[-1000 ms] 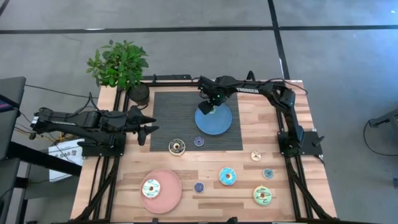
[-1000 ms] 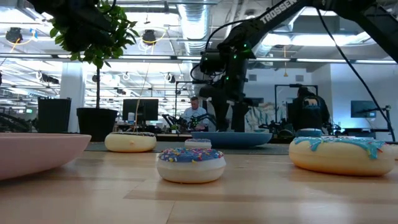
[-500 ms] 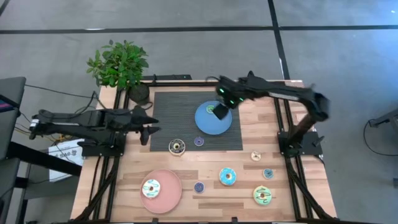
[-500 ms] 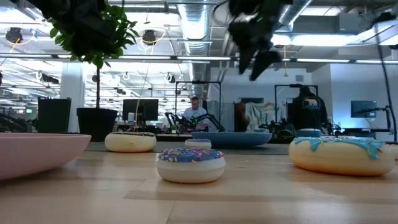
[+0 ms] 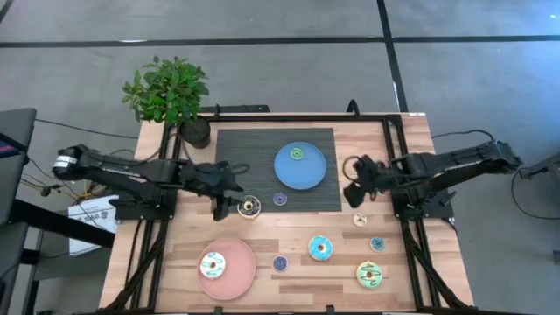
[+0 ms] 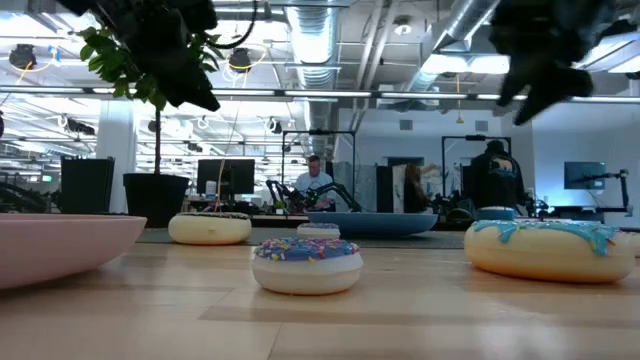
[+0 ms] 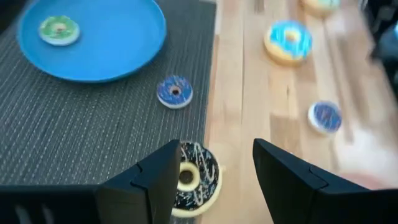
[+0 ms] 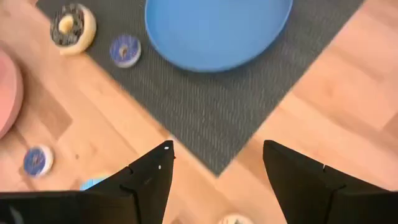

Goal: Pick & Place donuts
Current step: Put the big black donut on the light orange plate

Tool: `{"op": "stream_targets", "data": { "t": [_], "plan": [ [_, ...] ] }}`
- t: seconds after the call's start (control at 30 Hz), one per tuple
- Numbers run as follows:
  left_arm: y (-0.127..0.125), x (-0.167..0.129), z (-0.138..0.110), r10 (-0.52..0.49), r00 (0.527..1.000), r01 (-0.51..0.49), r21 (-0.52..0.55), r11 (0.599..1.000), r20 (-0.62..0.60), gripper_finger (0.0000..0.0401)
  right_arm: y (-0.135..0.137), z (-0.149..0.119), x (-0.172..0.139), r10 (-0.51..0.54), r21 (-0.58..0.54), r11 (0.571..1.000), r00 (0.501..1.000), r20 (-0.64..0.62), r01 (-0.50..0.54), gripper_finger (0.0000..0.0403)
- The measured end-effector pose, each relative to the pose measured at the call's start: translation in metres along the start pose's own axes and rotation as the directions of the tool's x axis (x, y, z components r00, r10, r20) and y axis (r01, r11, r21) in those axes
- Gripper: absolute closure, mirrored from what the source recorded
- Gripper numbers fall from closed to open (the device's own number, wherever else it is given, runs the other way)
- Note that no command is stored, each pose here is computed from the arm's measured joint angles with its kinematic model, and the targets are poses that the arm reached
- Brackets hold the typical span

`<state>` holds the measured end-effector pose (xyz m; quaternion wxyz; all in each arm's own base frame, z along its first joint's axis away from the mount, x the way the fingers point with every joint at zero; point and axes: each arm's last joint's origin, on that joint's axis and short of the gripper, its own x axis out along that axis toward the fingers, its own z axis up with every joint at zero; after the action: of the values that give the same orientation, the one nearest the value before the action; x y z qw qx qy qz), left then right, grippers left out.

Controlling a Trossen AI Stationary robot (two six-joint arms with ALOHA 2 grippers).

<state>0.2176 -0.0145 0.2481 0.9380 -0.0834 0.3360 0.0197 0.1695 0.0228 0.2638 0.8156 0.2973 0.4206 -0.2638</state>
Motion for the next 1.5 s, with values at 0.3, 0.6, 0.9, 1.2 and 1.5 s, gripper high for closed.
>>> {"op": "stream_targets", "data": {
  "t": [0.3,0.6,0.9,1.2,1.5],
  "plan": [
    [-0.041,0.046,0.035,0.099,0.976,-0.071,0.142,0.987,-0.196,0.0206,-0.02,-0.037,0.001,-0.103,-0.082,0.992,0.992,-0.075,0.097,0.0163],
    [-0.059,0.11,0.024,0.156,0.896,-0.122,0.108,0.987,-0.416,0.0207,-0.019,-0.046,-0.004,-0.13,-0.2,0.972,0.991,-0.025,0.123,0.0163],
    [-0.051,0.123,-0.001,0.276,0.774,-0.273,0.093,0.957,-0.57,0.0207,-0.015,-0.053,-0.007,-0.103,-0.185,0.978,0.994,-0.035,0.094,0.0163],
    [-0.041,0.129,-0.004,0.256,0.788,-0.253,0.086,0.964,-0.56,0.0207,-0.013,-0.054,-0.007,-0.081,-0.141,0.987,0.997,-0.02,0.077,0.0163],
    [-0.03,0.134,-0.016,0.236,0.793,-0.244,0.062,0.968,-0.562,0.0207,-0.012,-0.053,-0.007,-0.083,-0.131,0.988,0.996,0.02,0.085,0.0163]
  ]
}}
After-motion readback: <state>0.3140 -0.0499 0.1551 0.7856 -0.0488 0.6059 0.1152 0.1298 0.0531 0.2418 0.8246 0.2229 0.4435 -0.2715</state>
